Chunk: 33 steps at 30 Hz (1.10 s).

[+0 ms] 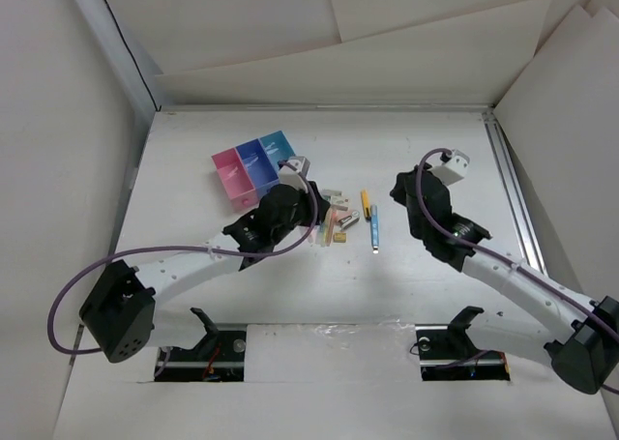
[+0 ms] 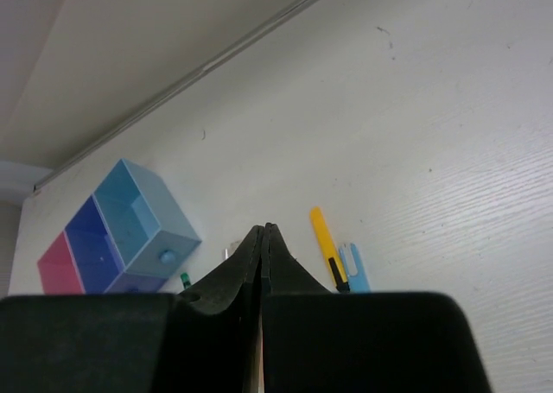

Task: Sort the stationery into containers
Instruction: Pick up the pen from the center of the board.

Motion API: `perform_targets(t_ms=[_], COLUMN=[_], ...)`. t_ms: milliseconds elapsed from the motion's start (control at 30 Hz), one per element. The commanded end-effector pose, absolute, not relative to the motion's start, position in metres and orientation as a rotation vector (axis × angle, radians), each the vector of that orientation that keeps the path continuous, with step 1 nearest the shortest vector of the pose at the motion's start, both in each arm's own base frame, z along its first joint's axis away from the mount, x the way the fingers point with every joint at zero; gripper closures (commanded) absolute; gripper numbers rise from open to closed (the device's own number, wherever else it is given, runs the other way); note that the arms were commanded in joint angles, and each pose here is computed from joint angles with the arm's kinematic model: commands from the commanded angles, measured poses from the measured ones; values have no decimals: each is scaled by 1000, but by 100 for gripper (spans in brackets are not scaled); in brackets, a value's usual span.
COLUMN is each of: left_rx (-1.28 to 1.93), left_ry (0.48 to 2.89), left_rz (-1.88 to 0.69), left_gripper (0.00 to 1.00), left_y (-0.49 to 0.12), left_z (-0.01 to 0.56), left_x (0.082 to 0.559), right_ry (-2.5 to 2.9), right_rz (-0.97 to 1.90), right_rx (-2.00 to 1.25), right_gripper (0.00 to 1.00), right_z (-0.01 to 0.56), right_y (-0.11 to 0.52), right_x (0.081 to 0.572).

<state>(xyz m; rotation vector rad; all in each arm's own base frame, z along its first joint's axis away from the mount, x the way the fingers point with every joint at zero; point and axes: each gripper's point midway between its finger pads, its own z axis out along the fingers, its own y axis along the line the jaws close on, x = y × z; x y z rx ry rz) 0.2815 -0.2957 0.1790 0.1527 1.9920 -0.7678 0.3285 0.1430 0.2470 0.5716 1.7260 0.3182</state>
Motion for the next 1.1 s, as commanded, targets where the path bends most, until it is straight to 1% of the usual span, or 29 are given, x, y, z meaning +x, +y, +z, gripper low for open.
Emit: perform_targets(t_ms=[0,33,67,100,233,400,567,700,867,1067], left_rx=[10,-21,-67,-100,-128,-181,-196,-217,-213,-183], left_ry=[1953,1980,1995,2028,2109,2174,2231,2267,2255,2290], left_rz=[-589,-550,-522,-440,-349,-294,-329,-307,-353,-309], left_gripper=[72,68,67,67,67,66,66,72,72,72], left_y=[-266,-258,-252,-238,-224,-216,-220,-221,-231,-235], left_z=[195,185,181,167,134,105,87,69,69,53], left_x=[303,302,303,301,294,302,305,305,309,314], right_ry=[1718,1733,1740,1756,1793,1838,1849,1863,1865,1870], right_rz=[361,360,354,357,373,362,371,368,384,386], right_rx=[583,574,572,562,535,491,472,456,434,420], right_gripper=[99,97,96,96,95,85,83,83,83,85], right_z=[254,251,251,247,244,233,233,229,231,231], right_y=[142,146,147,150,161,169,174,176,182,184], right_x=[327,330,331,332,336,340,341,341,341,341])
